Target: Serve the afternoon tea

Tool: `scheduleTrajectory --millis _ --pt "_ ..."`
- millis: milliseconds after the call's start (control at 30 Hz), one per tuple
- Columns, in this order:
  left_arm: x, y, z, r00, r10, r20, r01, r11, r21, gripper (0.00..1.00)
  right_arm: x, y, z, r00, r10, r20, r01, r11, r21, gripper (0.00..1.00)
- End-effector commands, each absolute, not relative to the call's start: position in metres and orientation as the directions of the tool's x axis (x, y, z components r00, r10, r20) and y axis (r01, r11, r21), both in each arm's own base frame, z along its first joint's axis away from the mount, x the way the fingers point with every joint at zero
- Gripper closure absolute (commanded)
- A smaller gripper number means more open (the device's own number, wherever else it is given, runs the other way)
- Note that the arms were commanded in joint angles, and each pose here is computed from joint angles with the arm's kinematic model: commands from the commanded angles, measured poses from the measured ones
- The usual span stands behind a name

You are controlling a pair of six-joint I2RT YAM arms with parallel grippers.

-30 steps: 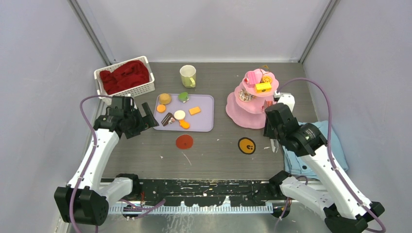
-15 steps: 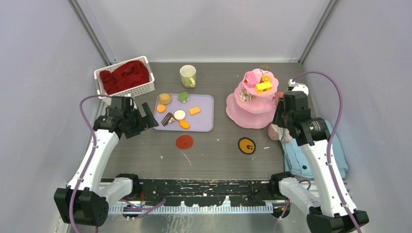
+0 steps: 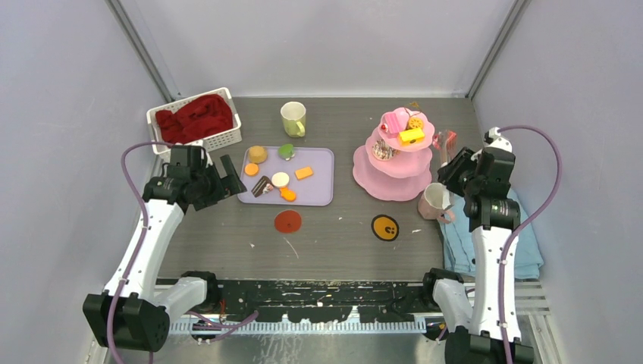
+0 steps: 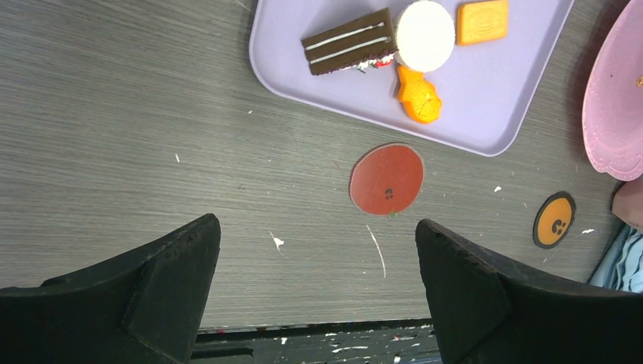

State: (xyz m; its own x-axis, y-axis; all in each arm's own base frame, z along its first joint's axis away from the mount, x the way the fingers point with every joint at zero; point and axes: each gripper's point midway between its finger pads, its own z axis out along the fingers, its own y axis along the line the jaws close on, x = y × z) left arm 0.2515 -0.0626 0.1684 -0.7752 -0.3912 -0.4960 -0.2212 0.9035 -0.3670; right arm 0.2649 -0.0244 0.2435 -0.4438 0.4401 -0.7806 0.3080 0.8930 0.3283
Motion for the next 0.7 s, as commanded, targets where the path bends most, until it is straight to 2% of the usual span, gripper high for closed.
scheduleTrajectory --millis 0,667 --pt "0.257 -0.061 0.186 -0.754 -0.373 -0.540 -0.190 0.911 -0.365 0.01 0.283 -0.006 0.276 -0.325 0.496 -0.805 0.145 0.867 0.476 0.86" --pt "0.251 -0.059 0.179 -0.759 -0.372 -0.534 -0.196 0.913 -0.358 0.01 0.294 0.023 0.239 -0.395 0.615 -0.683 0.013 0.747 0.665 0.86"
